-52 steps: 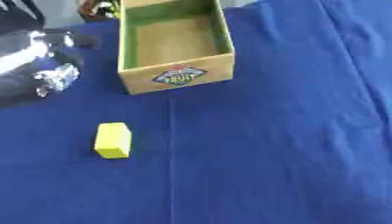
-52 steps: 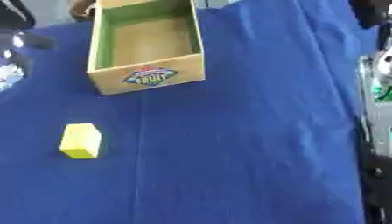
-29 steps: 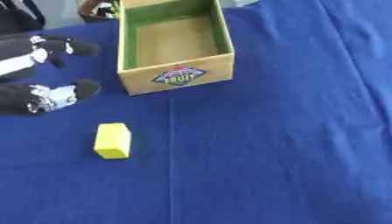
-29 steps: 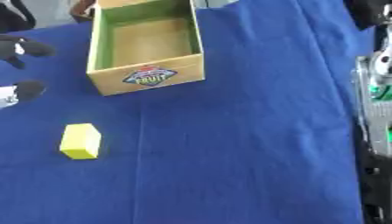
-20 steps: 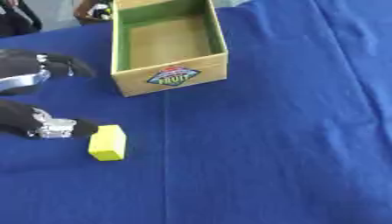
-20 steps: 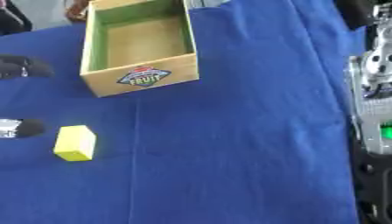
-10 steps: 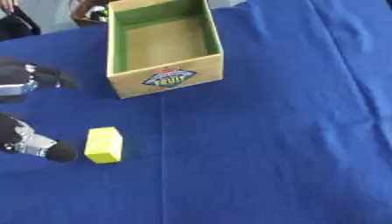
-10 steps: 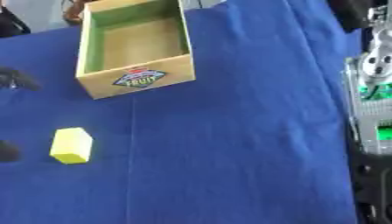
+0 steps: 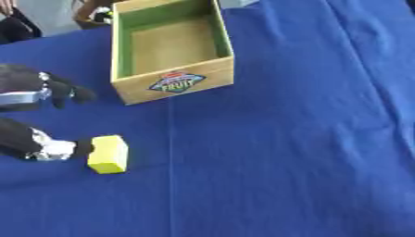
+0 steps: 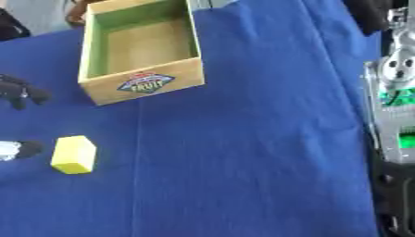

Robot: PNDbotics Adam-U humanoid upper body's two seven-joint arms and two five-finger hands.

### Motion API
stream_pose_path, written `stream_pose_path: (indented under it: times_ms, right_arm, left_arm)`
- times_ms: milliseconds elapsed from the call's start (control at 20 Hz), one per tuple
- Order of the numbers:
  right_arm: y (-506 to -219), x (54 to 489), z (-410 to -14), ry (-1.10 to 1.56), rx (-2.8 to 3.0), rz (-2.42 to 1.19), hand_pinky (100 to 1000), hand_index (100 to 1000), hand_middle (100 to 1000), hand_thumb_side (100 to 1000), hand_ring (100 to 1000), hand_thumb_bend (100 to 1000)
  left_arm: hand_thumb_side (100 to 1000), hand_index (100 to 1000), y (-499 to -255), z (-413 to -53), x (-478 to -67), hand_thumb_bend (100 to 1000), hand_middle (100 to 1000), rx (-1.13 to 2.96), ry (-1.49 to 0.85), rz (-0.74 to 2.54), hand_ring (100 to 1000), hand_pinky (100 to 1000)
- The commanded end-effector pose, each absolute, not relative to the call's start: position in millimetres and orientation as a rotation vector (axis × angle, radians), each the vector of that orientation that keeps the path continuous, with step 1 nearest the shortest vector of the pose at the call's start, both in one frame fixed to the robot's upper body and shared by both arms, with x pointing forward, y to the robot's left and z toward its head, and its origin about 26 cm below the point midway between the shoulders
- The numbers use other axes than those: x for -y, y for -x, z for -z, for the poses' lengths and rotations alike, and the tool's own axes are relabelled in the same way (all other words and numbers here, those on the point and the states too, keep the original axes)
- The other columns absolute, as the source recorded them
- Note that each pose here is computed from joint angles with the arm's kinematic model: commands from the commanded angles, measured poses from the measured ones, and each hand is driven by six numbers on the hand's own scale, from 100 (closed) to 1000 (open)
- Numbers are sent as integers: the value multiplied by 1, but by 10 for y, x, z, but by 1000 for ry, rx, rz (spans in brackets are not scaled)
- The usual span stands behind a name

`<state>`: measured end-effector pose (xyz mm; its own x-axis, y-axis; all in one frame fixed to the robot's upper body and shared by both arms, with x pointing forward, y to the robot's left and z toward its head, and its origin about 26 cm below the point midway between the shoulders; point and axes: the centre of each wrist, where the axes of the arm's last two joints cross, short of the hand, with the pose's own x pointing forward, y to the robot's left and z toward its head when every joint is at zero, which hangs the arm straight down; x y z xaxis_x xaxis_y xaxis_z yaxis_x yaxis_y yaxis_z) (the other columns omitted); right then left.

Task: Pick up objects on the table and place them in the box.

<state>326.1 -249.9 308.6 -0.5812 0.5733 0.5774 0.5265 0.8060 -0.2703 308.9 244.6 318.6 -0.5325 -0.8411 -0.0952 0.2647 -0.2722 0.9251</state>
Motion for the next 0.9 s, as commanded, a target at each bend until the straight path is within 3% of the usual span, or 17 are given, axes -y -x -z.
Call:
stream_pose_path:
  times_ms: [50,500,700,750,800,900]
  right_arm:
    - [-3240,2510,-3154,813,2333,-93,786,707,625,582,729,100]
    - [-3240,2496,-3154,803,2335,-88,787,705,622,581,725,100]
    - [-3241,2493,-3152,798,2335,-86,787,703,621,581,724,100]
    - [-3241,2493,-3152,798,2335,-85,787,702,621,581,724,100]
    - [-3242,2495,-3150,798,2333,-85,787,695,618,578,721,100]
    - [-3248,2496,-3146,795,2329,-85,788,690,617,579,720,100]
  left_arm:
    - [806,1000,-3115,-3207,-2421,555,808,1240,-782,1818,682,503]
    - [820,1000,-3188,-3061,-2314,571,836,1202,-643,1784,672,493]
    - [843,1000,-3207,-3021,-2300,618,852,1169,-600,1808,687,512]
    - [888,1000,-3207,-3017,-2298,705,868,1164,-595,1813,707,537]
    - [969,1000,-3205,-3009,-2295,930,874,1158,-587,1824,744,566]
    - [973,1000,-3199,-2997,-2298,943,879,1156,-587,1848,756,570]
